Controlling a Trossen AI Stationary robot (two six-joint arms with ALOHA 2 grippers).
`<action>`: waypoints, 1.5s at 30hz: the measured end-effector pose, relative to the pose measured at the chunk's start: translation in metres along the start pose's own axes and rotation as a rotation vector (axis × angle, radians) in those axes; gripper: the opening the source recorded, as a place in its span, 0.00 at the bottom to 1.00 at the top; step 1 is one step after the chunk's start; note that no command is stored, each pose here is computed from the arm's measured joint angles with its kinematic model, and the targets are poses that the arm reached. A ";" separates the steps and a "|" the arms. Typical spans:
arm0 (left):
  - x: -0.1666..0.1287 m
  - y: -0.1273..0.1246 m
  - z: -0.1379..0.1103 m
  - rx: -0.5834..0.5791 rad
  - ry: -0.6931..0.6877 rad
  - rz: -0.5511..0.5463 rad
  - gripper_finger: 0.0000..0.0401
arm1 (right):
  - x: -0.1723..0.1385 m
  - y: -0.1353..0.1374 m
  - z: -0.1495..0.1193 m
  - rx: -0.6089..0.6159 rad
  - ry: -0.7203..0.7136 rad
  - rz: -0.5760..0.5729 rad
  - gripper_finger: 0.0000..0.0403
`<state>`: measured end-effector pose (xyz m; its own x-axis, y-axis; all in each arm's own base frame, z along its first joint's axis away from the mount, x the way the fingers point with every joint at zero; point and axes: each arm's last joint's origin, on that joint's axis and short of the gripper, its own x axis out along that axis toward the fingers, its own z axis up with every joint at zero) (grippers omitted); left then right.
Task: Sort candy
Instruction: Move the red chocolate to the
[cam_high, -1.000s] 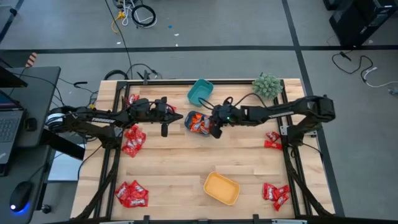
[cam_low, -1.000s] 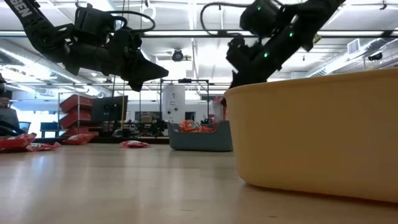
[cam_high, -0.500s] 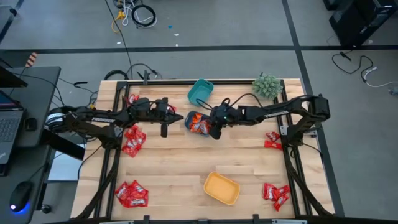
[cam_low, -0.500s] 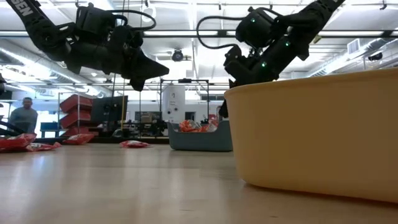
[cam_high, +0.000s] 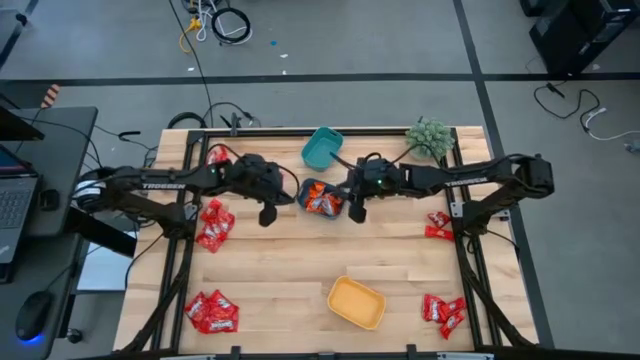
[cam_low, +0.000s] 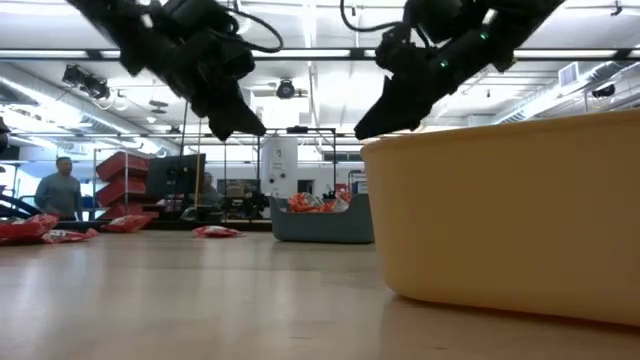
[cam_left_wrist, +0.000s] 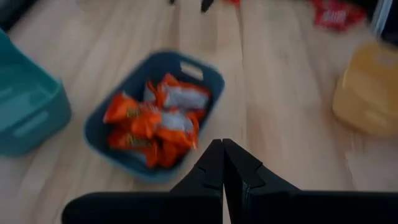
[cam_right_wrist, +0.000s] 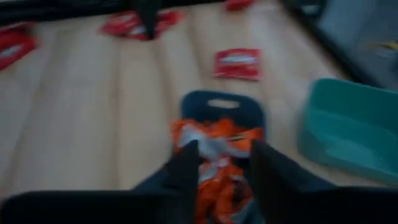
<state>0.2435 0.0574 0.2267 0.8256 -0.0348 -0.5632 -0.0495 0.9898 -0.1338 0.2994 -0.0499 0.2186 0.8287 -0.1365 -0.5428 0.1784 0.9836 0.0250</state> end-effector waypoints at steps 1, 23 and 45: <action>-0.001 -0.004 0.003 0.009 0.034 0.007 0.00 | 0.001 0.001 -0.005 -0.004 -0.003 0.052 0.17; -0.034 -0.050 -0.005 -0.400 0.600 0.133 0.00 | 0.000 0.003 -0.059 -0.019 -0.237 0.164 0.01; -0.031 -0.025 -0.073 -0.711 0.770 0.520 0.00 | -0.001 0.003 -0.058 -0.047 -0.267 0.161 0.00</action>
<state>0.1780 0.0237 0.1883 0.0671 0.0359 -0.9971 -0.7857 0.6179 -0.0306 0.2683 -0.0398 0.1702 0.9554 0.0013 -0.2952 0.0143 0.9986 0.0507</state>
